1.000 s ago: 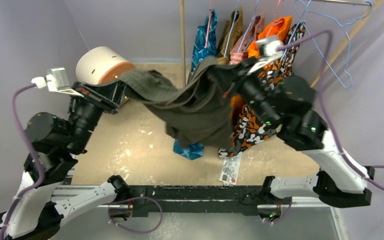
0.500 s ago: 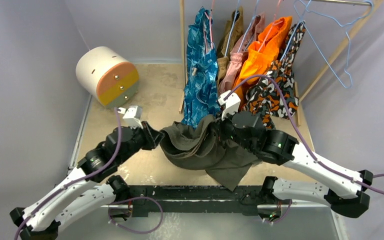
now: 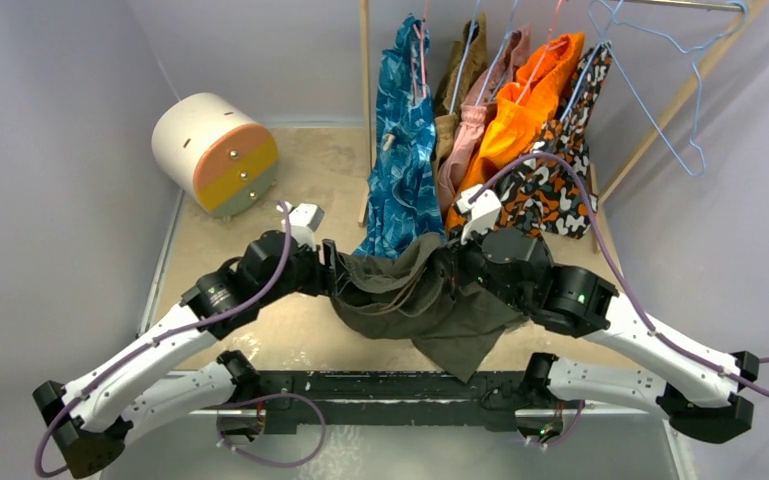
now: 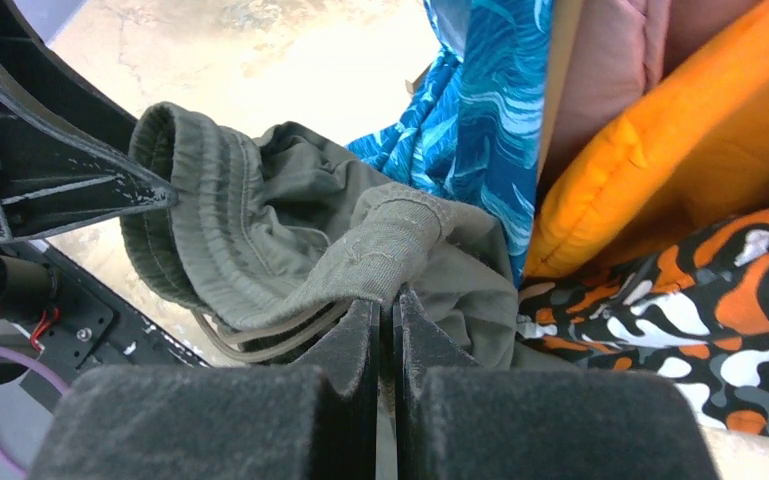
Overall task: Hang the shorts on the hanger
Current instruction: Adjust the shorts at the center of the board.
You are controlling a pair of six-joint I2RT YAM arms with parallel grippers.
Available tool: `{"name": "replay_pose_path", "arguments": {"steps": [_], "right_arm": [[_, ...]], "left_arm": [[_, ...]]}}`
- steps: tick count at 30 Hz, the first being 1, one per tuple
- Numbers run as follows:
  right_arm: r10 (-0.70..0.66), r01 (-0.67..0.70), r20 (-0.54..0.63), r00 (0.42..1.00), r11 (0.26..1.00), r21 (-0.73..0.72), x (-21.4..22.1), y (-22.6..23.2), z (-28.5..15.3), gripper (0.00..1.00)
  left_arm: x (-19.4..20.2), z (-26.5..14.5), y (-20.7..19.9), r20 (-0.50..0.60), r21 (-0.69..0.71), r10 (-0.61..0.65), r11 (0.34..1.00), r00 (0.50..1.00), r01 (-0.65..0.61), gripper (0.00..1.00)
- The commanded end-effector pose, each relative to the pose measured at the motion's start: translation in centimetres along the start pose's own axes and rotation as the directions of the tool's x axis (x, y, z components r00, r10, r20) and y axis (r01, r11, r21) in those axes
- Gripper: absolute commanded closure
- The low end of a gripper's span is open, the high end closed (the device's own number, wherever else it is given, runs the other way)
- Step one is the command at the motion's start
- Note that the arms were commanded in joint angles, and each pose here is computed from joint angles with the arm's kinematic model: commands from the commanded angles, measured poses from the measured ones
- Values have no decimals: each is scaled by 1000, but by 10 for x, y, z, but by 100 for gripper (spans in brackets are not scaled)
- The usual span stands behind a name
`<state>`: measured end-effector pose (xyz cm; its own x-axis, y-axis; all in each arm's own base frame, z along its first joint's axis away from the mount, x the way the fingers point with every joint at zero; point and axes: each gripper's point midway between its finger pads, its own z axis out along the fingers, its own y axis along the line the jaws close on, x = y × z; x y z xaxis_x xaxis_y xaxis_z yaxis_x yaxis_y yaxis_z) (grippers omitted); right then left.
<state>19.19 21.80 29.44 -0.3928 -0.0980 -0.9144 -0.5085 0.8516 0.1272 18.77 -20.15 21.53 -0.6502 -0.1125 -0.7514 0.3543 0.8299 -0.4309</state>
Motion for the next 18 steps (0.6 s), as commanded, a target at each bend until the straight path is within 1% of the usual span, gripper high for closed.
{"name": "replay_pose_path", "arguments": {"steps": [1, 5, 7, 10, 14, 18], "right_arm": [[44, -48, 84, 996, 998, 47, -23, -16, -22, 100], [44, -51, 95, 994, 996, 69, -24, -25, -32, 100], [45, -52, 95, 994, 995, 83, -23, -30, -36, 100], [48, -58, 102, 994, 994, 95, -23, -35, -41, 100], [52, -63, 113, 992, 994, 95, -24, -37, -44, 100], [52, -63, 114, 992, 993, 95, -22, -38, -44, 100]], "left_arm": [[-3, 0, -13, -32, 75, 136, 988, 990, -134, 42], [-10, -2, -20, 2, 112, 194, 975, 981, -193, 42], [-20, -6, -18, 38, 96, 222, 970, 974, -225, 41], [-36, -13, -10, 80, 32, 272, 961, 959, -275, 40], [-47, -21, 0, 80, -40, 331, 943, 940, -329, 38], [-43, -23, -2, 52, -17, 373, 928, 927, -372, 37]]}}
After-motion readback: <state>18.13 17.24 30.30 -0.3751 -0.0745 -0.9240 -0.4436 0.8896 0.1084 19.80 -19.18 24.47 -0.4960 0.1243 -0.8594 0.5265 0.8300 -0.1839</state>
